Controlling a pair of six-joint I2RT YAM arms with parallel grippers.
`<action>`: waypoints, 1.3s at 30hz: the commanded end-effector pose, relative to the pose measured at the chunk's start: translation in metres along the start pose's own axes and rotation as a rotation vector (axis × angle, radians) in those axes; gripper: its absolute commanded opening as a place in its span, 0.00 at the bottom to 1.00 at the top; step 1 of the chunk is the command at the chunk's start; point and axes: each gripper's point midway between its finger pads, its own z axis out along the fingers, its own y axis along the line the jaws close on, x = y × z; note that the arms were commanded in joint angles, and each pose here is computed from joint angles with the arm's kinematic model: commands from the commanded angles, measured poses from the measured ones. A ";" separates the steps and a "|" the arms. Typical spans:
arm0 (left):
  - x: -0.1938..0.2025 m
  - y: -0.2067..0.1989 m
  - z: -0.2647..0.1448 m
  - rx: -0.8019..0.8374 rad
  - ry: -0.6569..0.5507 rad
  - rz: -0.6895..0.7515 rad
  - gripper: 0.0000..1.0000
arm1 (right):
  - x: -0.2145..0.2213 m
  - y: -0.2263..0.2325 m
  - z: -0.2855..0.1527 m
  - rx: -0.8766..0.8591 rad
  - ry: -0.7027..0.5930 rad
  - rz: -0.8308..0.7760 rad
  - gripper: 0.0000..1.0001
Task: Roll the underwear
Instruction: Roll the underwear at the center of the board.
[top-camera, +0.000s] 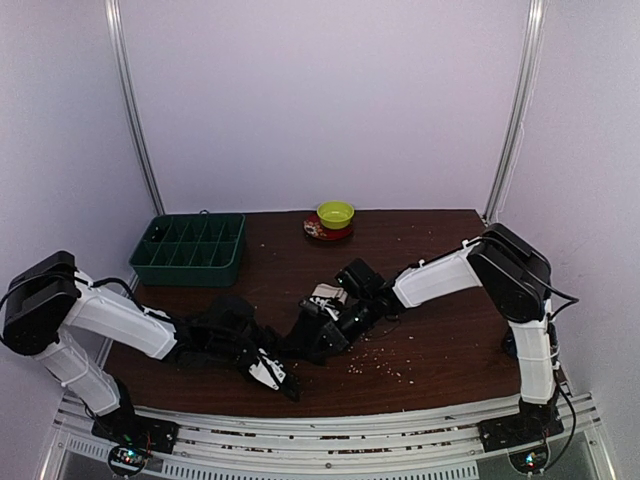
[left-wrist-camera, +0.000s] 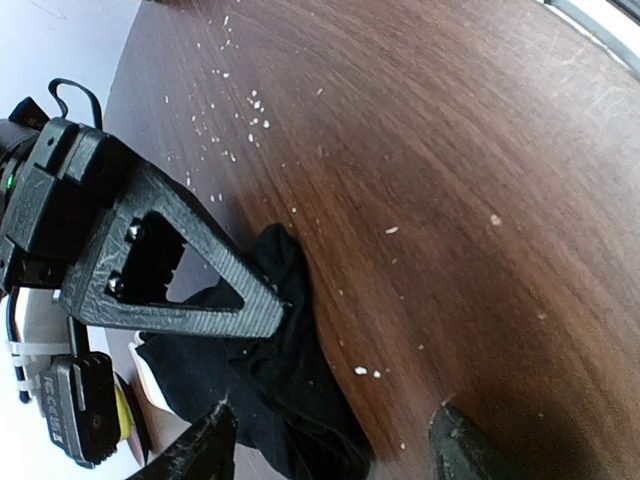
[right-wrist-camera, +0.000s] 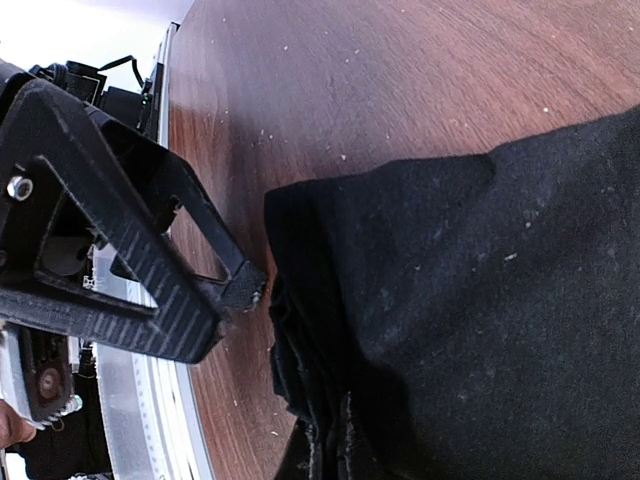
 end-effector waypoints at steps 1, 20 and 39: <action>0.001 0.016 0.008 -0.081 0.027 0.027 0.67 | 0.050 -0.041 0.008 0.119 0.118 0.164 0.00; 0.031 0.001 0.040 -0.090 0.199 0.063 0.28 | 0.056 -0.050 0.002 0.139 0.138 0.157 0.00; 0.012 -0.018 0.035 0.274 0.181 -0.148 0.00 | 0.002 -0.001 -0.089 0.382 -0.107 -0.117 0.45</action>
